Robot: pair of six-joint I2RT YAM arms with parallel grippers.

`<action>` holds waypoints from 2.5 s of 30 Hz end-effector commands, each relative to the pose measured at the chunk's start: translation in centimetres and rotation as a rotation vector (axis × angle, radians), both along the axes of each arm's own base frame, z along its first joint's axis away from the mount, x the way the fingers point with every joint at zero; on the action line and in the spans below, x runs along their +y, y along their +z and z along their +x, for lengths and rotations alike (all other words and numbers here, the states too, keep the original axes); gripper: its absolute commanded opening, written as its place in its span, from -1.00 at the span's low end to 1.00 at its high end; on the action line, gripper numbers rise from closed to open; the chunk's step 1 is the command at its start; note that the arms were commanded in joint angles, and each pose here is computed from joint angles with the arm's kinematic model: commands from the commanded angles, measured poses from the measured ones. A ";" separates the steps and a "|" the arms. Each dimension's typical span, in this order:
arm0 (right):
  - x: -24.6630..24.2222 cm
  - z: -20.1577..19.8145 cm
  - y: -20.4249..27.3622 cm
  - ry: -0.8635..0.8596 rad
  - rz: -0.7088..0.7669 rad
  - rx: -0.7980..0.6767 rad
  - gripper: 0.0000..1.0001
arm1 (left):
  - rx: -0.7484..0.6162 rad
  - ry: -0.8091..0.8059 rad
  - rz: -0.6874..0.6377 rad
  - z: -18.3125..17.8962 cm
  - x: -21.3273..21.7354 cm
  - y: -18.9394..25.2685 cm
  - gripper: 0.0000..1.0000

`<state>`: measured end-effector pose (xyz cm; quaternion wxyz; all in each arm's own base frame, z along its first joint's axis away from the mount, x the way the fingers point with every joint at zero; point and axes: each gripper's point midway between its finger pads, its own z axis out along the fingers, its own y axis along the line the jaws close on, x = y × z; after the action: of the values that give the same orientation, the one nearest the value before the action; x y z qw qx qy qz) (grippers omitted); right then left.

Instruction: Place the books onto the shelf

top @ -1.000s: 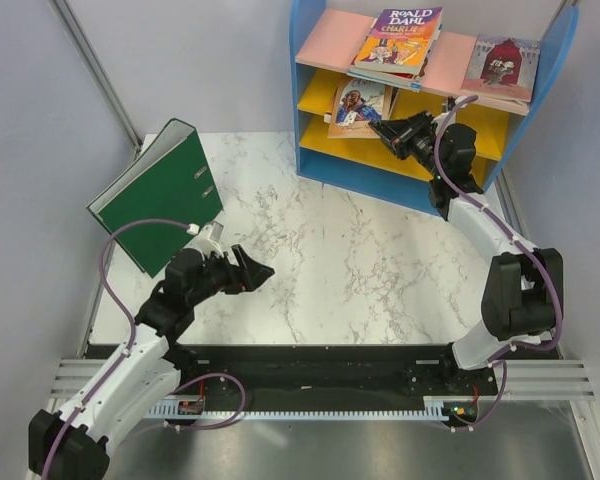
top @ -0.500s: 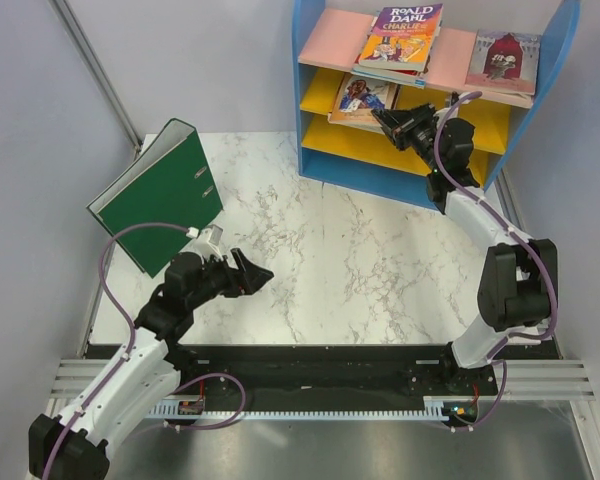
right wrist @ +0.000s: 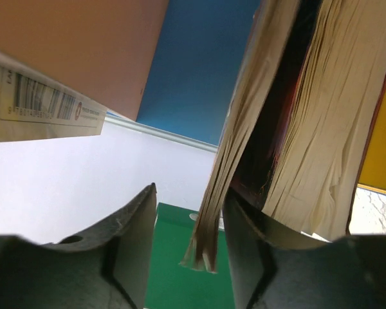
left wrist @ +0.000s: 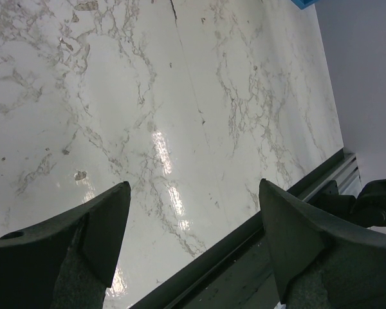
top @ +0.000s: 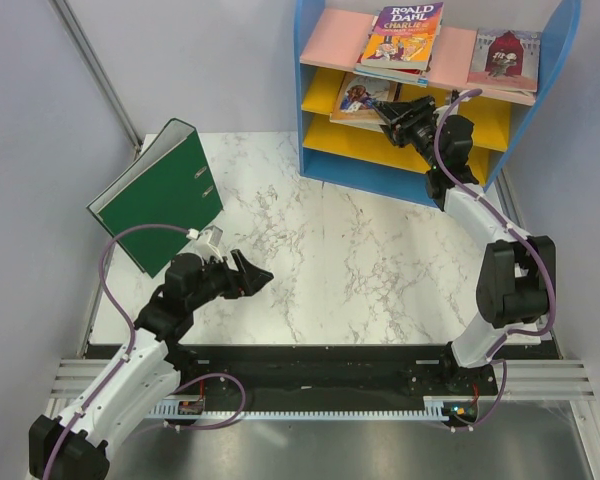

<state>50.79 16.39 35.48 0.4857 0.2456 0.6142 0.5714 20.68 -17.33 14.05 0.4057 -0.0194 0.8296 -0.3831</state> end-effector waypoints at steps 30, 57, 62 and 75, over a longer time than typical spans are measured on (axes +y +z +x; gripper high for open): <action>-0.7 -7.2 -1.8 0.040 -0.167 0.048 0.60 | 0.000 -0.025 -0.021 -0.7 -0.3 0.0 0.75; 7.8 -4.4 -3.6 0.093 -0.433 0.059 -0.85 | 0.011 -0.016 -0.026 -1.2 0.0 -0.7 0.75; 7.5 -3.2 -3.0 0.038 -0.455 0.051 -0.88 | 0.012 -0.014 -0.024 -1.3 0.0 -0.8 0.75; 7.7 -1.0 -2.8 -0.037 -0.487 0.051 -0.88 | 0.012 -0.011 -0.016 -1.3 0.2 -0.9 0.76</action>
<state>48.84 24.17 31.14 0.5002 0.1469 0.7532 0.4011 19.65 -16.93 13.04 0.4026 -0.0197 0.8309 -0.3835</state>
